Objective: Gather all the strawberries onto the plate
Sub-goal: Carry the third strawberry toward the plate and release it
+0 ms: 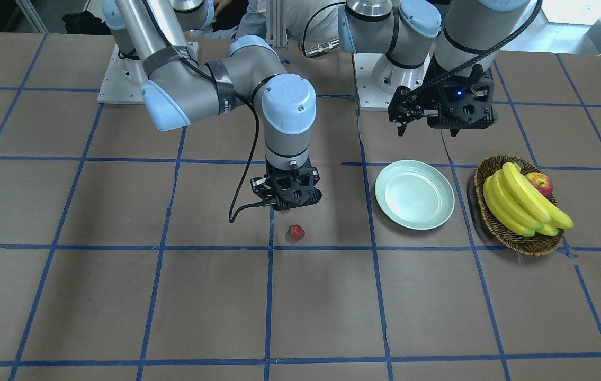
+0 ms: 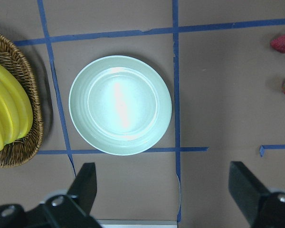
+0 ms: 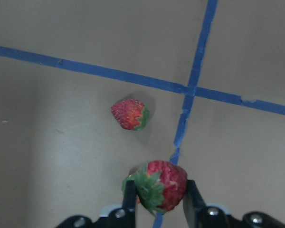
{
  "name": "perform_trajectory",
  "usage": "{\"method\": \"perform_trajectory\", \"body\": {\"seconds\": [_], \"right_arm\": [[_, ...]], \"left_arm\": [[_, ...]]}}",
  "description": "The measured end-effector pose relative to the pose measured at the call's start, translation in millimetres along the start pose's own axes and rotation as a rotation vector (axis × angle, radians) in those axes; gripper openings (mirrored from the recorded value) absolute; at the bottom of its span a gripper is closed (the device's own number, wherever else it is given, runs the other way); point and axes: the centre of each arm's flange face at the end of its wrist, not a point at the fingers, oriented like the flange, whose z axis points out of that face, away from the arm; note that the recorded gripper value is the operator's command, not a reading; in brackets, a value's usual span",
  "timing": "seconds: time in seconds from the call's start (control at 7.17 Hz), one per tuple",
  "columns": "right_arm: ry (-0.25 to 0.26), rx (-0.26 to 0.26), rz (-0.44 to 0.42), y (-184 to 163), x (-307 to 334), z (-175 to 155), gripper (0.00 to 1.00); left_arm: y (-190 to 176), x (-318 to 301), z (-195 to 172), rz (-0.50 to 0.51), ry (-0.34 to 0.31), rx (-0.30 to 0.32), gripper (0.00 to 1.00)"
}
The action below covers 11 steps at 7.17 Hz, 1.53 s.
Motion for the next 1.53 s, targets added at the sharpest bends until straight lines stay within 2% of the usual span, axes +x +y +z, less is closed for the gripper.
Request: {"method": "perform_trajectory", "body": {"seconds": [0.42,0.56,0.7,0.84,1.26,1.53], "right_arm": [[-0.019,-0.019,-0.036,0.1,-52.8,24.7,0.0],[-0.031,-0.031,-0.043,-1.4,-61.0,40.4,0.07],[-0.037,-0.039,-0.047,-3.0,-64.8,52.7,0.78],[-0.041,-0.04,-0.05,-4.4,-66.4,59.3,1.0],[-0.045,-0.034,-0.055,-3.9,-64.7,52.5,1.0],[-0.041,-0.022,-0.024,-5.2,-34.2,6.0,1.0]], "left_arm": [[0.5,-1.9,0.0,-0.003,0.001,-0.002,1.0],[0.8,-1.3,0.6,-0.002,0.002,-0.005,1.0],[1.1,-0.5,1.2,0.0,0.002,-0.007,1.0],[1.3,-0.3,1.3,0.0,0.002,-0.008,1.0],[1.5,-0.2,1.8,0.0,0.002,-0.01,1.0],[1.5,0.9,2.1,-0.002,0.002,-0.01,1.0]]}}
